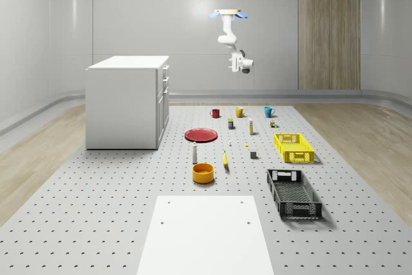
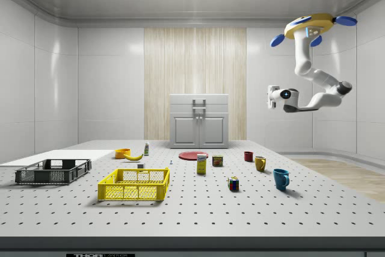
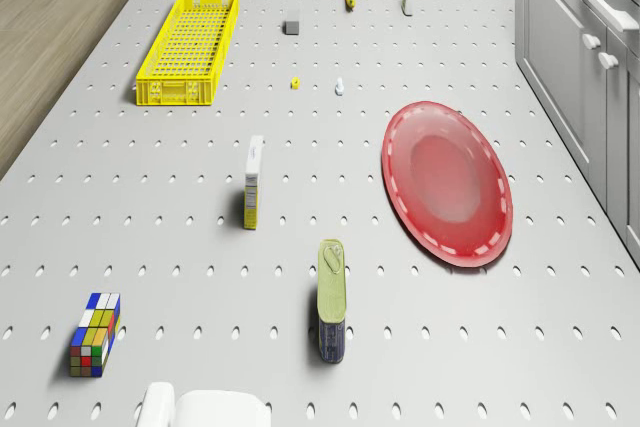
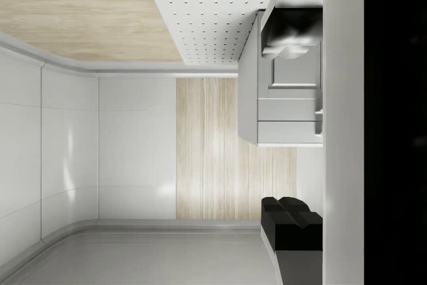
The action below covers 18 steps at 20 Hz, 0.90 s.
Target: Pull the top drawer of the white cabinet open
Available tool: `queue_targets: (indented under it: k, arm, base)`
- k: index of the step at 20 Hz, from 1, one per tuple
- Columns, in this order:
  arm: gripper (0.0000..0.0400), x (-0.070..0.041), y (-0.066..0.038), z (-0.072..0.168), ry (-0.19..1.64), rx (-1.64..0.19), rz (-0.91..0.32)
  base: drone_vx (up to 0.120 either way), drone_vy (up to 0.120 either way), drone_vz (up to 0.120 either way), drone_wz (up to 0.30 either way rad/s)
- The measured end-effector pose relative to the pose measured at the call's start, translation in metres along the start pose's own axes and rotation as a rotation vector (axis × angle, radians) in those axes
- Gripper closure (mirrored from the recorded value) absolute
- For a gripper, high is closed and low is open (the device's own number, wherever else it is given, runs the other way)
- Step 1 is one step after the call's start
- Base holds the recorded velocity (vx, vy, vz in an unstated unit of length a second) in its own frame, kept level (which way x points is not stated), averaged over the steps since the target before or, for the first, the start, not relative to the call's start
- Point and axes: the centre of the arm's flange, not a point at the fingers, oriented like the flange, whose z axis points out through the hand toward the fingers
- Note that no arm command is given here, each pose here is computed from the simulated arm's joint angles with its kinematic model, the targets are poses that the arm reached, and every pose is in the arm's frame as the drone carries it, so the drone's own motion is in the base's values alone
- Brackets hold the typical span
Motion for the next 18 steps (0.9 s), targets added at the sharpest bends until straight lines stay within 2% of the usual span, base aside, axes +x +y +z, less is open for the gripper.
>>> queue_targets:
  k: [12,15,18]
  arm:
    - [0.0095,0.0001,0.0001,0.0,0.0,0.0,0.0]
    - [0.0095,0.0001,0.0001,0.0,0.0,0.0,0.0]
    - [0.0095,0.0001,0.0001,-0.0001,0.0,0.0,0.0]
  base:
    - [0.12,0.0,0.007,0.0]
    - [0.12,0.0,0.067,0.0]
    - [0.12,0.0,0.0,0.0]
